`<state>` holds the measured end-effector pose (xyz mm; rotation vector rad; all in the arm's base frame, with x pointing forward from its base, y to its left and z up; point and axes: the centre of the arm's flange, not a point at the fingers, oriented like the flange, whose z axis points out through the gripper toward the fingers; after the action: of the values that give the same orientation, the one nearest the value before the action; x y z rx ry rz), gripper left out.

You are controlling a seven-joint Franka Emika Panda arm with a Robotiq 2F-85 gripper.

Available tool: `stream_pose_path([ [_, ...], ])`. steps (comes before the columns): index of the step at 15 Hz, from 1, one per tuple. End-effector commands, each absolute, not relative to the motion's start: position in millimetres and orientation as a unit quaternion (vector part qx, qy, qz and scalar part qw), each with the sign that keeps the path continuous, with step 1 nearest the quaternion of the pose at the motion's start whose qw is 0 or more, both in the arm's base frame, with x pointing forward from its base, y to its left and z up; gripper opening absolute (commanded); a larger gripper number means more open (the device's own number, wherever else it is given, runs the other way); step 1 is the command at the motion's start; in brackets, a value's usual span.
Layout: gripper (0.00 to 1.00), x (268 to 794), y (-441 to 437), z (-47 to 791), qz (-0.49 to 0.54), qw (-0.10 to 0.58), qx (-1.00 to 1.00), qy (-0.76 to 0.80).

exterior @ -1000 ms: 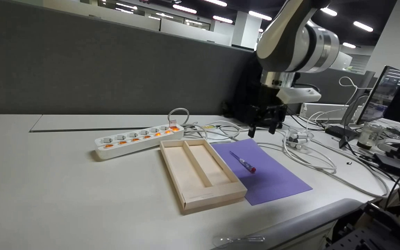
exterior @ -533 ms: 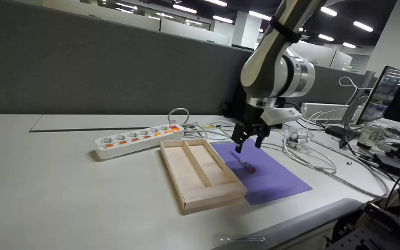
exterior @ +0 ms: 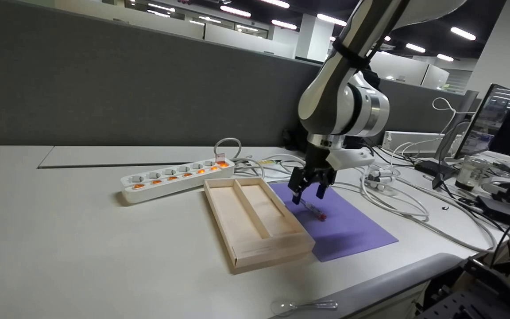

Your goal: Take the screwdriver from the purple mat and put it on the tray

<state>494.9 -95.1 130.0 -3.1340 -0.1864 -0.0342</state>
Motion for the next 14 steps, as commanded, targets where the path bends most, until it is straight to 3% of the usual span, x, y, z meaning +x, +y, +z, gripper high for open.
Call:
stream_pose_path([
  [1,1.00,501.6,-101.8,123.3,-0.010,0.012,-0.998,-0.063],
  [2,1.00,501.2,-102.5,122.0,-0.010,0.012,-0.998,-0.065],
  [3,0.75,501.1,-103.5,120.7,-0.011,0.014,-0.998,-0.064],
  [4,0.75,500.9,-104.7,119.8,-0.011,0.014,-0.998,-0.062],
  [14,0.05,495.9,-118.1,116.6,0.005,0.023,-0.998,-0.056],
])
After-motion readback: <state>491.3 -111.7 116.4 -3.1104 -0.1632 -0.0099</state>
